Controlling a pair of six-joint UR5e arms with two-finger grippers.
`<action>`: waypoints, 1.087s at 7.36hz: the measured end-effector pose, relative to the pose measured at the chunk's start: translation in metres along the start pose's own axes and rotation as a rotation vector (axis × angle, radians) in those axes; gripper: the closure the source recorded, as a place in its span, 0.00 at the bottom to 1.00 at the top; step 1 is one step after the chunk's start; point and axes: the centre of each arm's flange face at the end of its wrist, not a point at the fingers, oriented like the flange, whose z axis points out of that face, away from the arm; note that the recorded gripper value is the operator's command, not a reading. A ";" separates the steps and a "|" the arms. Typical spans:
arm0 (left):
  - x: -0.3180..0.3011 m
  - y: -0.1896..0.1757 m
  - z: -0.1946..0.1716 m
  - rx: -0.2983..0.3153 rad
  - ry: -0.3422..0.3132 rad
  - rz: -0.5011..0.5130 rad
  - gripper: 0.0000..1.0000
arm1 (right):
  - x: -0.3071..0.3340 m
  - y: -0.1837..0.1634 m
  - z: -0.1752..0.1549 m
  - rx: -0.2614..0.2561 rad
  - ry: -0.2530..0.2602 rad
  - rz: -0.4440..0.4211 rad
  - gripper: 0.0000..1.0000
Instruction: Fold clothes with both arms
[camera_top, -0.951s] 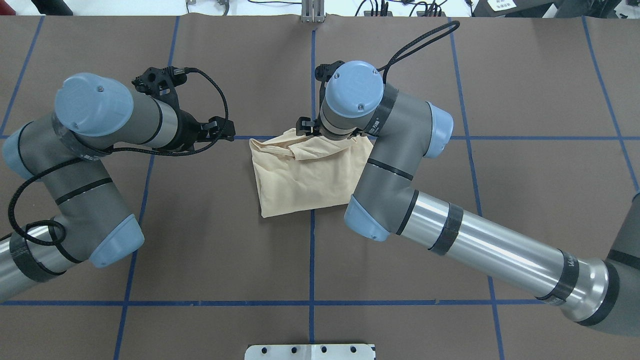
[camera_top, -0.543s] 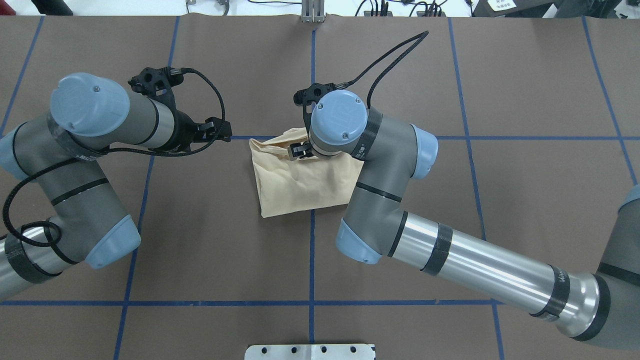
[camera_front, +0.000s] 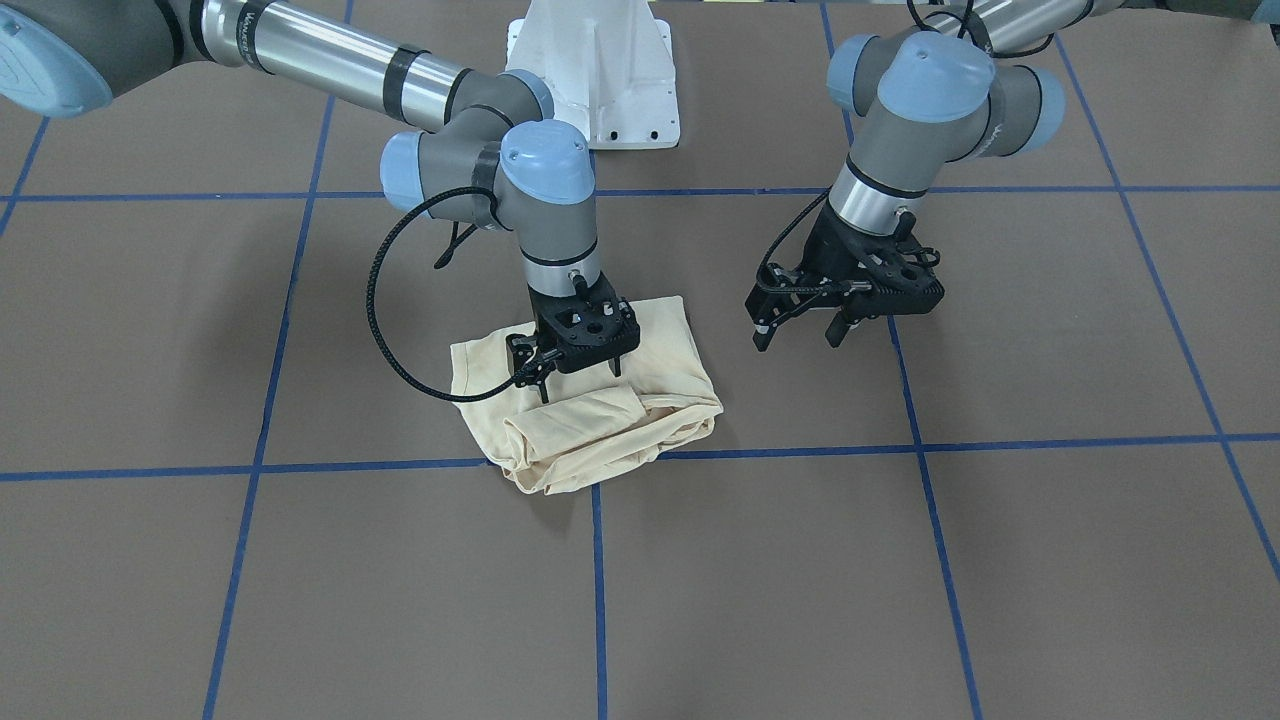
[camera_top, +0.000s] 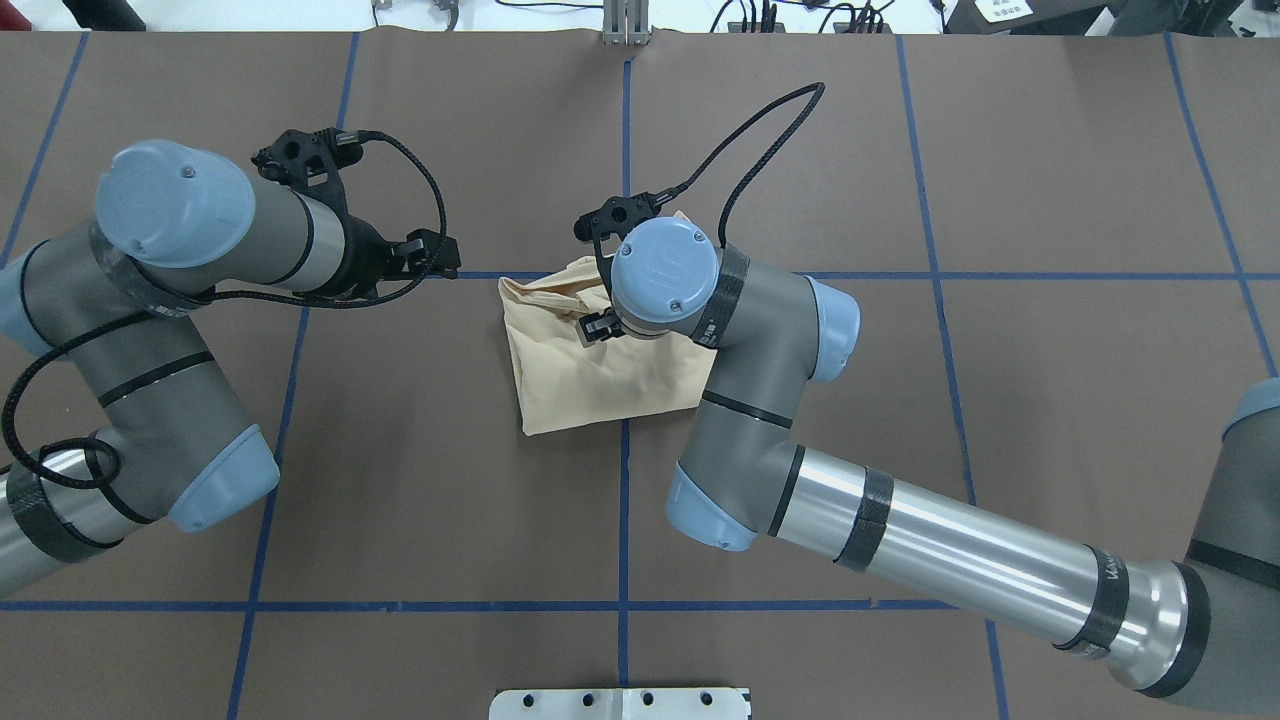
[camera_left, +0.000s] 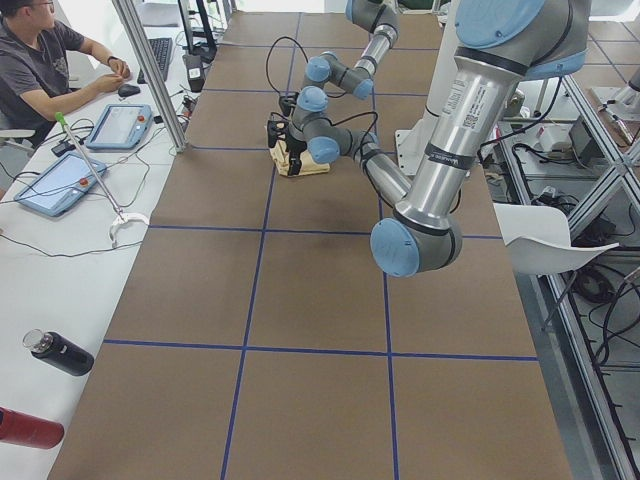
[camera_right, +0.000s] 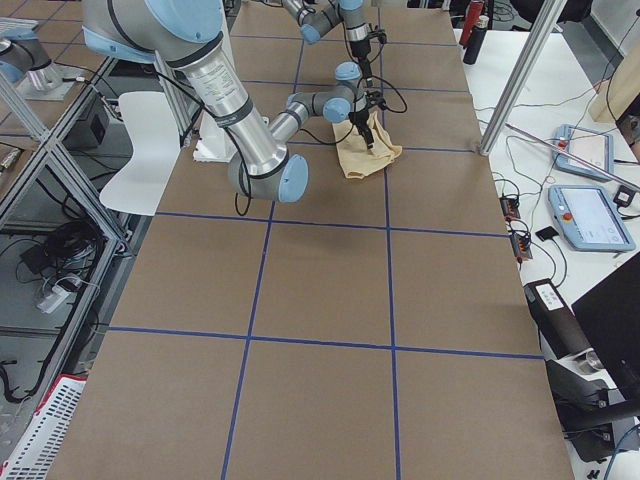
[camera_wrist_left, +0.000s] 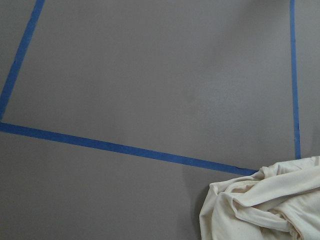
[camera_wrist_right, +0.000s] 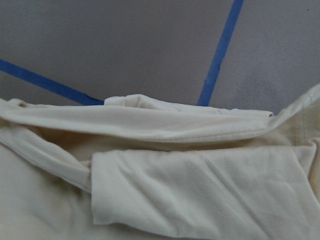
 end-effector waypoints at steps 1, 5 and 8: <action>0.000 -0.001 0.000 0.001 0.000 -0.001 0.01 | 0.000 -0.001 0.000 0.001 0.001 0.001 0.00; 0.000 -0.002 -0.001 0.002 0.000 -0.001 0.01 | 0.010 -0.008 0.000 0.007 0.011 0.015 0.00; 0.000 -0.004 -0.002 0.006 0.001 -0.001 0.01 | 0.013 -0.004 0.006 -0.007 0.015 0.020 0.00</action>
